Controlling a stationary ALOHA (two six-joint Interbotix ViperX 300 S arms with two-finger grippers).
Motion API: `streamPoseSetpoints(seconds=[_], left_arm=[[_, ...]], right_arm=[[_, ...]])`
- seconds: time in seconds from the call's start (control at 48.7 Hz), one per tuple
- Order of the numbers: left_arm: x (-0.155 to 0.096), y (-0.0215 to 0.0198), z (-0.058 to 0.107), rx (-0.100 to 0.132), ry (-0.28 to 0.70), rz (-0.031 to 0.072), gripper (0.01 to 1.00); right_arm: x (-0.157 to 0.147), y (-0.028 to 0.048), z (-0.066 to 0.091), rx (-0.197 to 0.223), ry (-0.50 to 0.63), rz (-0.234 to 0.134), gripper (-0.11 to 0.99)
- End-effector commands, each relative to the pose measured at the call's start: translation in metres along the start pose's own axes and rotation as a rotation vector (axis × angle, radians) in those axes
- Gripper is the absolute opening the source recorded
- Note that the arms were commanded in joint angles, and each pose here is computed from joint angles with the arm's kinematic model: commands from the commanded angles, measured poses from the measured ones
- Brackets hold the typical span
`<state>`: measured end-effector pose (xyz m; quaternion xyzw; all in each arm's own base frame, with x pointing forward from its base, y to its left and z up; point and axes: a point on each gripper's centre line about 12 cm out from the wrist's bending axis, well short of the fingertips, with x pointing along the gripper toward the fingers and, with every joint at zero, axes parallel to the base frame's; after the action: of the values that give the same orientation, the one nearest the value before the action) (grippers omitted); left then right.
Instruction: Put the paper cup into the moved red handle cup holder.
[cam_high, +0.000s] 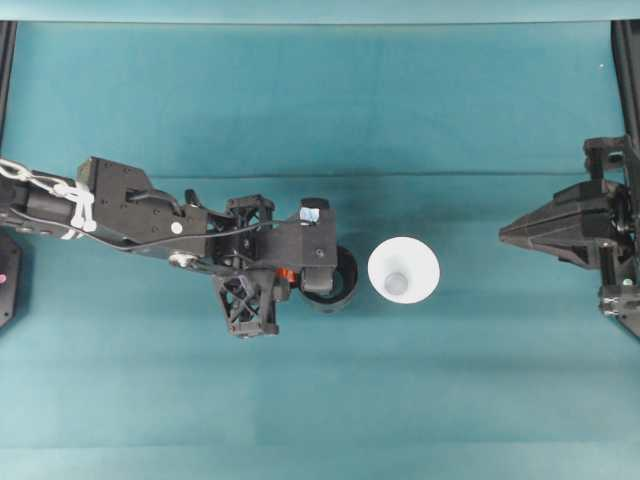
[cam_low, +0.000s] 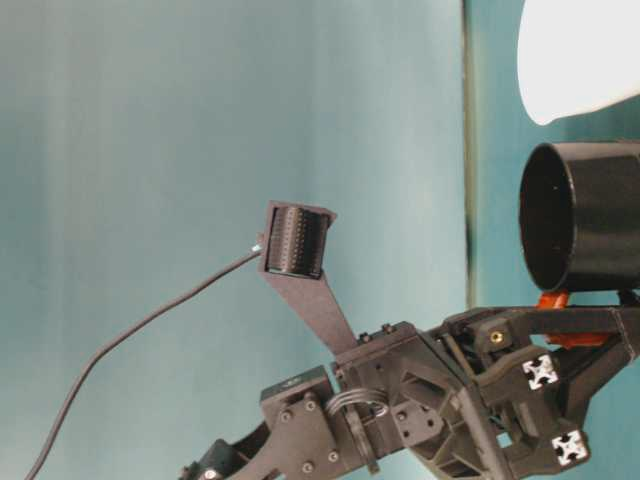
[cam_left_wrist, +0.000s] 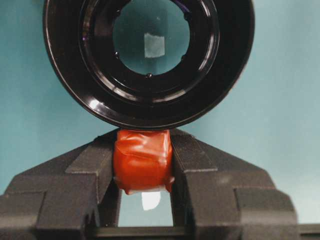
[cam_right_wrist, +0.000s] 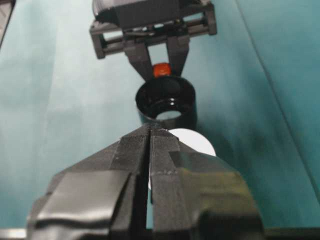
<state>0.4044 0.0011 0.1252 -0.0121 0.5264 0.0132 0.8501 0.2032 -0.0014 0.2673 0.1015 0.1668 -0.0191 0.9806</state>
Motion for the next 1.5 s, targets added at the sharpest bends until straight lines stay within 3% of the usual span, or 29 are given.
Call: streamPoseSetpoints(seconds=[0.0,0.164,0.288,0.329,0.452,0.534,0.801,0.925,1.13,1.294,1.479], left_arm=[[-0.001,0.0033,0.003,-0.001,-0.011,0.005,0.288],[0.001,0.0071,0.000,-0.008,0.011,0.010,0.289],[0.001,0.0071,0.001,-0.008,0.003,0.010,0.301],[0.001,0.0071,0.001,-0.009,0.003,0.010,0.375],[0.001,0.0077,0.001,-0.009,0.001,0.010,0.724],[0.001,0.0069,0.002,-0.011,-0.008,0.008,0.829],[-0.006,0.0070,0.001,-0.003,-0.019,0.009,0.837],[-0.030,0.0065,0.004,-0.004,-0.057,0.008,0.843],[-0.083,0.0057,-0.001,-0.003,-0.129,0.006,0.859],[-0.121,0.0006,-0.013,0.008,-0.166,-0.003,0.859],[-0.144,-0.0050,-0.027,0.015,-0.193,-0.017,0.858]], right_arm=[[0.001,0.0003,0.003,0.023,-0.006,0.000,-0.10],[0.001,0.0001,0.002,0.031,-0.005,0.000,-0.10],[0.001,0.0000,0.002,0.031,-0.003,0.000,-0.10],[0.001,0.0001,0.002,0.031,-0.005,0.000,-0.10],[0.001,0.0004,0.002,0.031,-0.004,0.001,-0.10],[0.001,0.0004,0.002,0.031,-0.006,0.002,-0.10],[0.001,0.0000,0.002,0.033,-0.003,0.000,-0.10],[0.001,-0.0001,0.002,0.035,-0.004,-0.002,-0.10],[0.005,-0.0050,-0.005,0.047,0.113,-0.041,-0.10],[0.008,-0.0095,-0.001,0.064,0.176,-0.076,-0.09],[0.018,-0.0112,0.008,0.073,0.223,-0.098,-0.07]])
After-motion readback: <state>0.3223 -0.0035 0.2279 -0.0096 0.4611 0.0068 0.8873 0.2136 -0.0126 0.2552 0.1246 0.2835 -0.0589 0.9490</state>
